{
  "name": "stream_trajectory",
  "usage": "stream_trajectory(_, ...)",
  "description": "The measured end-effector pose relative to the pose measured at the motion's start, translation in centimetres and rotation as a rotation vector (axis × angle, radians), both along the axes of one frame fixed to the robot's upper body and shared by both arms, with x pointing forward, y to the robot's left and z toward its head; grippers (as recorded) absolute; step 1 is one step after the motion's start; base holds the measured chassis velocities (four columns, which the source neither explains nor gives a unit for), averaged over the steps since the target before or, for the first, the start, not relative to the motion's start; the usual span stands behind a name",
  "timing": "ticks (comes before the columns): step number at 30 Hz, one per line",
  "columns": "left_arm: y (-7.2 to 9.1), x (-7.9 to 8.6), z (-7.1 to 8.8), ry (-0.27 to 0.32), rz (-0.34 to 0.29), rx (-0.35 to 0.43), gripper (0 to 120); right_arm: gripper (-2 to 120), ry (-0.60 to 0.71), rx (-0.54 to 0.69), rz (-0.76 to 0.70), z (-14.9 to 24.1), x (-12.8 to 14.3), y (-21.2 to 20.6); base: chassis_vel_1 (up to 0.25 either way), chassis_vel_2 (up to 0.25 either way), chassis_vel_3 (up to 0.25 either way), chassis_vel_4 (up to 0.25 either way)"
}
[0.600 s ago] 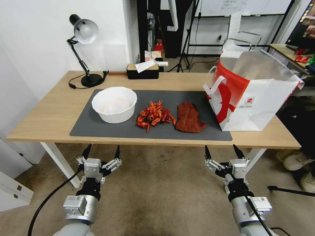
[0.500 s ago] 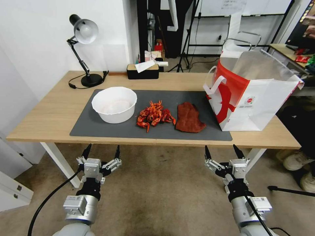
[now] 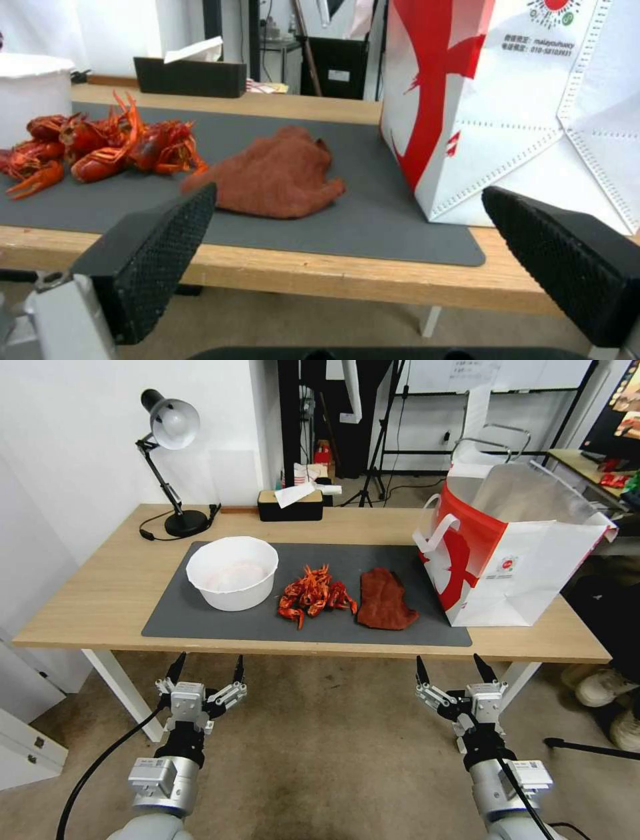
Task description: Sweep shrimp from table into container with towel, then put container into takeout bag.
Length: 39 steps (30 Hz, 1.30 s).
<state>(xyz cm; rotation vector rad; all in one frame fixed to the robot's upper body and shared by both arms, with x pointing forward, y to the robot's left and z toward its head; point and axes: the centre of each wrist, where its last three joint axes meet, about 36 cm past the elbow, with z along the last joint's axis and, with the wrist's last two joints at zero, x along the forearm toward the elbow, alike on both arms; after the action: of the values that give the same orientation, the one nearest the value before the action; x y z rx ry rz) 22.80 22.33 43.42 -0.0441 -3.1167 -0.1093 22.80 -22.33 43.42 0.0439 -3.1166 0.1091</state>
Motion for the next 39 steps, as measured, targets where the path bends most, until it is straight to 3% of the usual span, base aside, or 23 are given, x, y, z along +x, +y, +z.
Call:
stream_trajectory(18,0.0,0.0,0.0,0.000,-0.001,-0.002,100,100,0.010,0.010,0.005,0.0,-0.1,0.2,0.000,0.000,0.000,0.000)
stream_trajectory(20,0.1,0.1,0.1,-0.001,-0.001,-0.010,100,100,0.066,0.065,0.036,0.2,-0.6,1.2,0.000,0.000,0.000,0.000)
stream_trajectory(21,0.4,0.6,0.5,-0.002,0.002,-0.036,100,100,0.141,0.150,0.086,0.5,-1.3,2.7,0.000,0.000,0.000,0.000)
stream_trajectory(29,1.7,2.4,2.6,0.010,-0.001,-0.161,100,100,0.081,0.197,0.105,2.6,-1.6,2.1,0.000,0.000,0.000,0.000)
stream_trajectory(39,1.9,1.8,2.6,0.028,-0.020,-0.134,100,100,0.058,0.170,0.065,1.7,-0.9,0.8,0.000,0.000,0.000,0.000)
